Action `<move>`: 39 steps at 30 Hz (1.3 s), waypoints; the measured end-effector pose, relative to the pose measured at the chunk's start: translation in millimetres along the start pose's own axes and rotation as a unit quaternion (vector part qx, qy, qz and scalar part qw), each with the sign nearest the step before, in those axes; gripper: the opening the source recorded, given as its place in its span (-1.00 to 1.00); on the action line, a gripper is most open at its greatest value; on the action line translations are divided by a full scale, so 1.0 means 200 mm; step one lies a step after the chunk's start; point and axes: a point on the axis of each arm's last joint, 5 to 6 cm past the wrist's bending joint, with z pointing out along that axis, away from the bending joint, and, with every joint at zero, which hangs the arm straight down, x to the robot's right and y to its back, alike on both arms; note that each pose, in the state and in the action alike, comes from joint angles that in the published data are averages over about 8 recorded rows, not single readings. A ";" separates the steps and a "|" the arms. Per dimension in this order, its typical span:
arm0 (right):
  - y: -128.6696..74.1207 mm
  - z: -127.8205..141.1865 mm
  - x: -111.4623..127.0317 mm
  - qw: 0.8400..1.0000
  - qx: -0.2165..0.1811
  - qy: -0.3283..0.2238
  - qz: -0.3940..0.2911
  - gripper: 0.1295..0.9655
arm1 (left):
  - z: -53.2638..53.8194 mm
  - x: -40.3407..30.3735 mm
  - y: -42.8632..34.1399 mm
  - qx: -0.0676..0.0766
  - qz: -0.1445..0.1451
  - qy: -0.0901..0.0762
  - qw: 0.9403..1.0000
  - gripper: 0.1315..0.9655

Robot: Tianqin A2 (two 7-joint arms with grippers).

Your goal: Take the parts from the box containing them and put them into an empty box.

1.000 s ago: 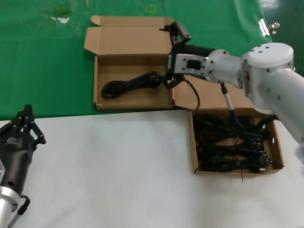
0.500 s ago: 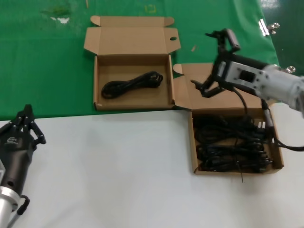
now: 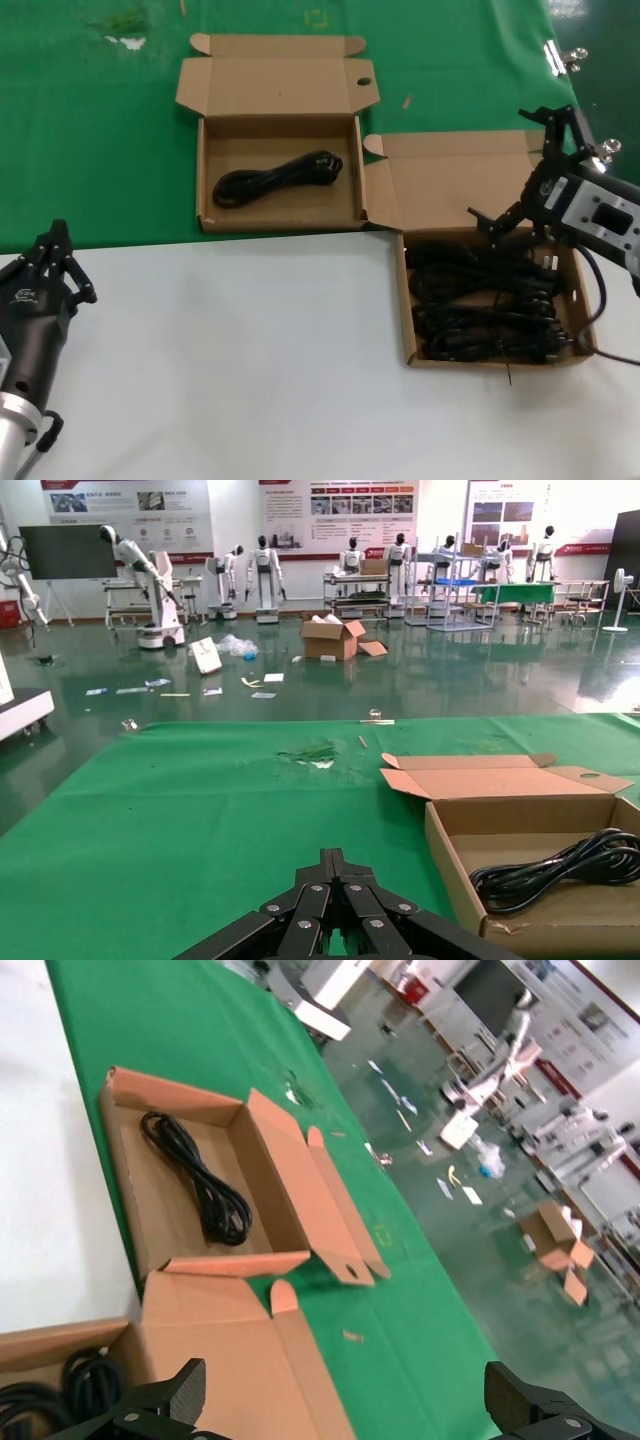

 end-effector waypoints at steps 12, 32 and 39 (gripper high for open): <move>0.00 -0.06 -0.04 1.000 -0.002 0.006 0.019 1.00 | 0.00 0.000 0.000 0.000 0.000 0.000 1.000 -0.98; -0.07 -0.03 -0.21 0.991 0.032 0.046 0.120 1.00 | 0.00 0.000 0.000 0.000 0.000 0.000 1.000 -0.59; -0.09 -0.03 -0.27 0.984 0.040 0.064 0.162 1.00 | 0.00 0.000 0.000 0.000 0.000 0.000 1.000 -0.27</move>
